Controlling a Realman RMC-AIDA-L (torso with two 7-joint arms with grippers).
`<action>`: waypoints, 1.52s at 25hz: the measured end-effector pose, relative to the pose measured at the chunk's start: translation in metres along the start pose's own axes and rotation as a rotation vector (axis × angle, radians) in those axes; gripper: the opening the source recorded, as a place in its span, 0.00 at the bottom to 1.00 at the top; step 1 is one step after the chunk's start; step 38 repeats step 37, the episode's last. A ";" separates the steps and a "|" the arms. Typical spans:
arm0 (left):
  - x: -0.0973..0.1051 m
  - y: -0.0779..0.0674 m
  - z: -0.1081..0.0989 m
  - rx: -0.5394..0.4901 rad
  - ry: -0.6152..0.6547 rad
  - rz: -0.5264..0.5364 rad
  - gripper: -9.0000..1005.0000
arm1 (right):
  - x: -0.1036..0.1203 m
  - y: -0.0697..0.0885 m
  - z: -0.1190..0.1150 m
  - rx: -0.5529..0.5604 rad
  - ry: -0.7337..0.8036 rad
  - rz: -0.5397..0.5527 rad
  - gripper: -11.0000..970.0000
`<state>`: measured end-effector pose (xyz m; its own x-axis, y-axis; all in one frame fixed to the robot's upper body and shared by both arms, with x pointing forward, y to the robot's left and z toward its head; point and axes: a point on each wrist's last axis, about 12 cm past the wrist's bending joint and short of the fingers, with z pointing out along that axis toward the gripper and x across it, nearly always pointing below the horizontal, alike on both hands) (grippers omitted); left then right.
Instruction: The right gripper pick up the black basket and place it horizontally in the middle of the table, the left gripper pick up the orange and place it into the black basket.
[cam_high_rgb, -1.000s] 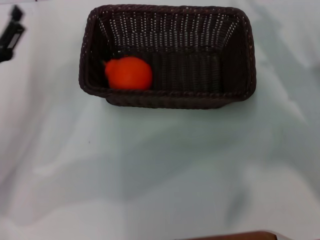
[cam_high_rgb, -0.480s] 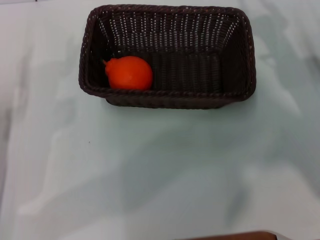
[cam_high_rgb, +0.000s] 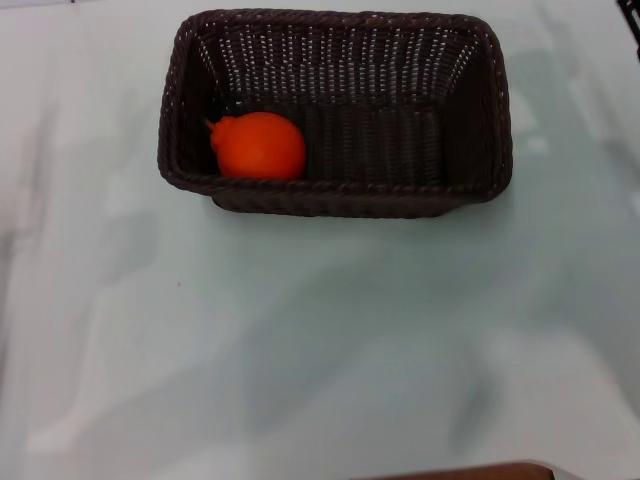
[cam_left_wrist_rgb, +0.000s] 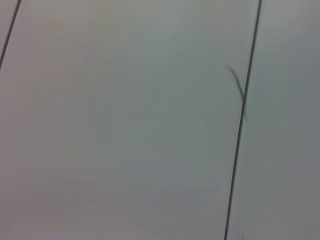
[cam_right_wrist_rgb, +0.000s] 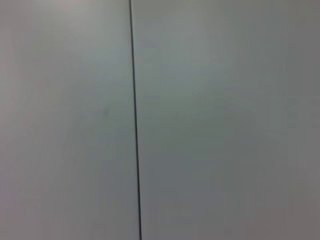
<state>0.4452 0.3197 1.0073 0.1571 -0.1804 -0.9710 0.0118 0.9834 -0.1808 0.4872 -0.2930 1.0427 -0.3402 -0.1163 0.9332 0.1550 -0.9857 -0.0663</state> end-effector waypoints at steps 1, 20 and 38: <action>0.001 0.000 -0.002 -0.006 0.007 0.016 0.81 | -0.001 -0.002 -0.001 -0.002 -0.001 -0.009 0.81; -0.002 0.004 -0.024 -0.037 -0.031 0.016 0.81 | 0.008 -0.009 0.000 0.024 0.076 0.000 0.97; -0.001 -0.003 -0.024 -0.014 -0.038 -0.002 0.81 | 0.017 -0.010 -0.015 0.026 0.151 0.007 0.97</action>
